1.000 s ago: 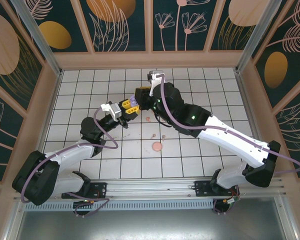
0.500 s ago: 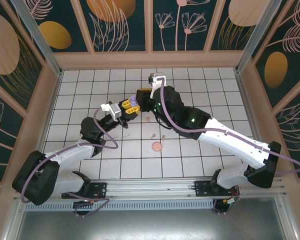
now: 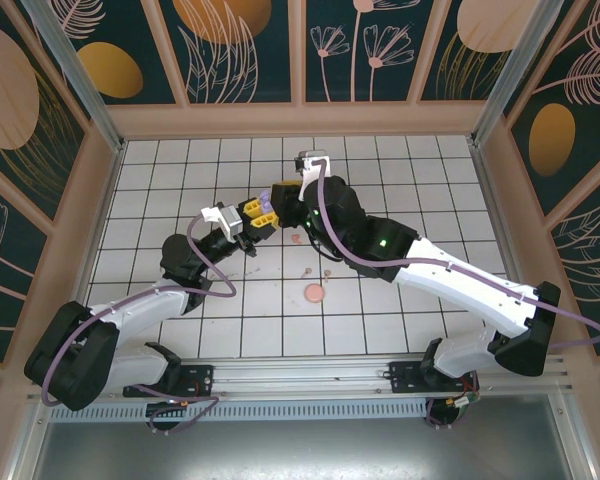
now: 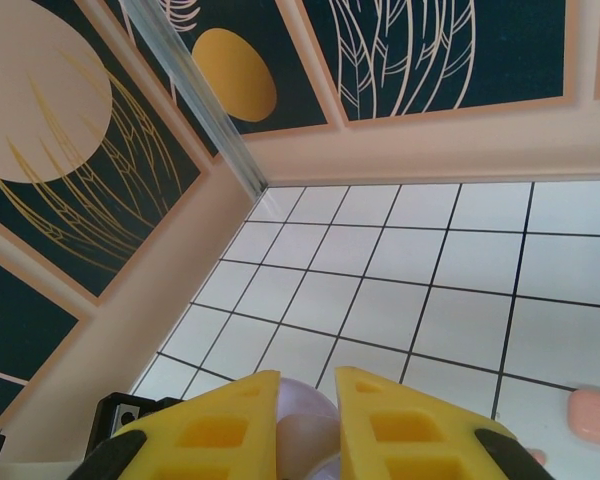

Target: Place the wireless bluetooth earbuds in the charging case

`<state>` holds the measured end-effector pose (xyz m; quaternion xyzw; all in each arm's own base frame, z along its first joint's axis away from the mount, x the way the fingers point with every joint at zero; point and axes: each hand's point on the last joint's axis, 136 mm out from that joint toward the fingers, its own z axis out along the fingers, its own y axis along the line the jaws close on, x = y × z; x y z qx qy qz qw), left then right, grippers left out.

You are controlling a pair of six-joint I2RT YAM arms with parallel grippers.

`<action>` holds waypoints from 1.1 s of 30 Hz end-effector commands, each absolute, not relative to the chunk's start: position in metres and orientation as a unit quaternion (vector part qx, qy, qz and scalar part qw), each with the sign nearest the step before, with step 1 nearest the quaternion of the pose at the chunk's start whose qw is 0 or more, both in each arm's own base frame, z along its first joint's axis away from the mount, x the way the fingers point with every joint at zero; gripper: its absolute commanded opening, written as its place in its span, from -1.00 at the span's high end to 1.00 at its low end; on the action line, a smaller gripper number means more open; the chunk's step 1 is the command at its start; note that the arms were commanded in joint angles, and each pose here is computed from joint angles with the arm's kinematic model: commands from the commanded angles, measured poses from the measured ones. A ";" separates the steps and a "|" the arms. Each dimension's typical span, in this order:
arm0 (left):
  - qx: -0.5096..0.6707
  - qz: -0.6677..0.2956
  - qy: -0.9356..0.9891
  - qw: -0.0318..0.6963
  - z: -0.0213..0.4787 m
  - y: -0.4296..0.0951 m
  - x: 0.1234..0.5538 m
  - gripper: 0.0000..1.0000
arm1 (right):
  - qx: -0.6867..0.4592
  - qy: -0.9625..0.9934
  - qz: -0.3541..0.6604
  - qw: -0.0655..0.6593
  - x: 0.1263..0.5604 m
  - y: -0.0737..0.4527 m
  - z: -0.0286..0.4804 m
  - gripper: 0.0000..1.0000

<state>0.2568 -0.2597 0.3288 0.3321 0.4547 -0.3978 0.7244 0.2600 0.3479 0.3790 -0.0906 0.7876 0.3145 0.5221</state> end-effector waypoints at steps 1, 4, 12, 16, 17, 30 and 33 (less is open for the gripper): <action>0.327 -0.403 0.414 0.748 0.358 -0.256 0.247 1.00 | -0.089 0.787 0.320 0.519 0.258 0.352 0.374 0.63; 0.327 -0.404 0.413 0.748 0.357 -0.256 0.247 1.00 | -0.088 0.789 0.317 0.518 0.259 0.354 0.371 0.63; 0.328 -0.405 0.413 0.747 0.357 -0.256 0.246 1.00 | -0.093 0.795 0.305 0.516 0.263 0.358 0.361 0.63; 0.328 -0.405 0.413 0.746 0.357 -0.257 0.246 1.00 | -0.096 0.798 0.299 0.514 0.263 0.360 0.357 0.64; 0.328 -0.405 0.413 0.747 0.357 -0.256 0.246 1.00 | -0.097 0.799 0.297 0.514 0.263 0.359 0.356 0.63; 0.323 -0.399 0.417 0.750 0.360 -0.256 0.250 1.00 | -0.178 0.796 0.253 0.521 0.238 0.375 0.334 0.64; 0.324 -0.401 0.419 0.747 0.358 -0.257 0.251 1.00 | -0.175 0.799 0.242 0.523 0.240 0.375 0.332 0.63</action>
